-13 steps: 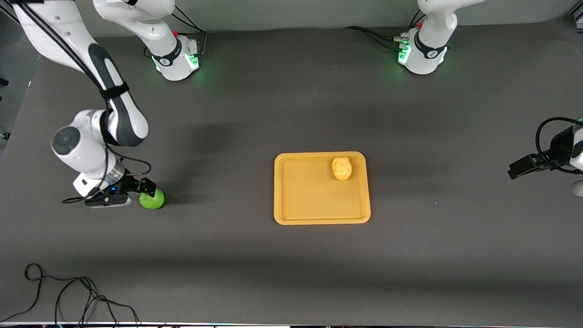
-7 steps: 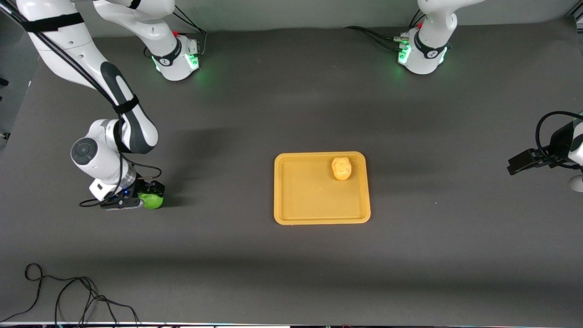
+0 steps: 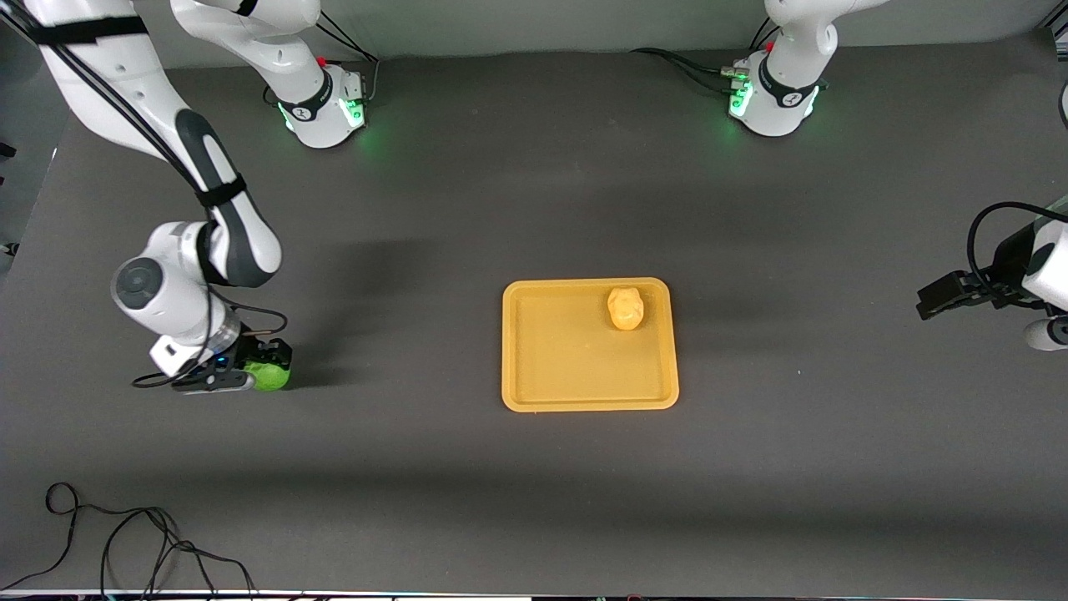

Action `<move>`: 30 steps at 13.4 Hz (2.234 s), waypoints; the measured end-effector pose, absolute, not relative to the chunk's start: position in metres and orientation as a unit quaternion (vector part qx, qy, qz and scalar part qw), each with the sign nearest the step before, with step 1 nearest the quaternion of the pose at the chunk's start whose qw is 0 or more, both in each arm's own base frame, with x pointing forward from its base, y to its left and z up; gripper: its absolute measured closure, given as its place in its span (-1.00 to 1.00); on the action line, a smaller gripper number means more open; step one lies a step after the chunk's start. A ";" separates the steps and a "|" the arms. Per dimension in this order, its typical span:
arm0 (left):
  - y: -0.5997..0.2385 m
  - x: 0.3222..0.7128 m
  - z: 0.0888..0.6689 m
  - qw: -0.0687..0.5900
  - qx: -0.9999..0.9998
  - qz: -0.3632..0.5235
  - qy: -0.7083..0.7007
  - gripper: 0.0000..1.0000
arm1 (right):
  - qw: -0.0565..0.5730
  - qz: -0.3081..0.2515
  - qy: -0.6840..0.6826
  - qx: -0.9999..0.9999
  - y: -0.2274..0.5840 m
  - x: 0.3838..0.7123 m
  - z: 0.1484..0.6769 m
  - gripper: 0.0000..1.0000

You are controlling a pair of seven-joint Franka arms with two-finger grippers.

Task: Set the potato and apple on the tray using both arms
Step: 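Close the right gripper on the green apple and lift it, then carry the apple with the right gripper over the tray and lower it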

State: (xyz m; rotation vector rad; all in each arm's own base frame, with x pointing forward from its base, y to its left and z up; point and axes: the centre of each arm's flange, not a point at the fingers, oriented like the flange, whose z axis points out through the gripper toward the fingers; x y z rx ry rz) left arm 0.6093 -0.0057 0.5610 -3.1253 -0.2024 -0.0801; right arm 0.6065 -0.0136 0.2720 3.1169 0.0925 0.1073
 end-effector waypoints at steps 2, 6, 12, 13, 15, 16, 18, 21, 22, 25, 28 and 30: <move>-0.018 0.608 0.561 0.001 -0.998 -0.023 -0.055 -1.00 | 0.003 0.021 0.031 0.999 -0.011 0.620 0.366 -0.52; -0.018 0.606 0.569 -0.024 -0.998 -0.011 -0.063 -1.00 | -0.005 0.023 0.052 0.998 0.017 0.623 0.522 -0.52; -0.032 0.604 0.570 0.007 -0.999 -0.003 -0.033 -1.00 | -0.011 0.039 0.022 0.999 0.267 0.596 0.540 -0.52; -0.032 0.604 0.570 0.012 -1.000 -0.003 -0.025 -0.99 | -0.011 0.040 0.008 0.999 0.322 0.581 0.533 -0.52; -0.028 0.605 0.568 0.016 -1.000 -0.001 0.023 -0.95 | -0.011 0.040 -0.025 0.999 0.413 0.552 0.512 -0.52; -0.022 0.606 0.566 0.016 -0.999 0.000 0.051 -0.82 | -0.009 0.039 -0.039 0.998 0.447 0.543 0.498 -0.52; -0.006 0.607 0.565 0.009 -0.997 0.002 0.077 -0.87 | -0.002 0.036 -0.048 0.998 0.500 0.532 0.459 -0.52; 0.002 0.609 0.571 0.001 -0.997 -0.004 0.079 -0.97 | 0.002 0.041 -0.047 0.998 0.529 0.548 0.384 -0.52; 0.001 0.609 0.572 0.001 -0.997 -0.006 0.074 -0.99 | 0.001 0.045 -0.049 0.998 0.532 0.556 0.358 -0.52; 0.000 0.609 0.577 0.001 -0.998 -0.010 0.063 -1.00 | 0.001 0.050 -0.043 0.998 0.542 0.563 0.288 -0.52; -0.002 0.609 0.581 0.001 -0.998 -0.014 0.067 -1.00 | 0.006 0.046 -0.033 0.998 0.553 0.555 0.239 -0.52; -0.004 0.610 0.583 0.001 -0.997 -0.017 0.077 -0.98 | 0.005 0.047 -0.025 0.999 0.560 0.548 0.217 -0.52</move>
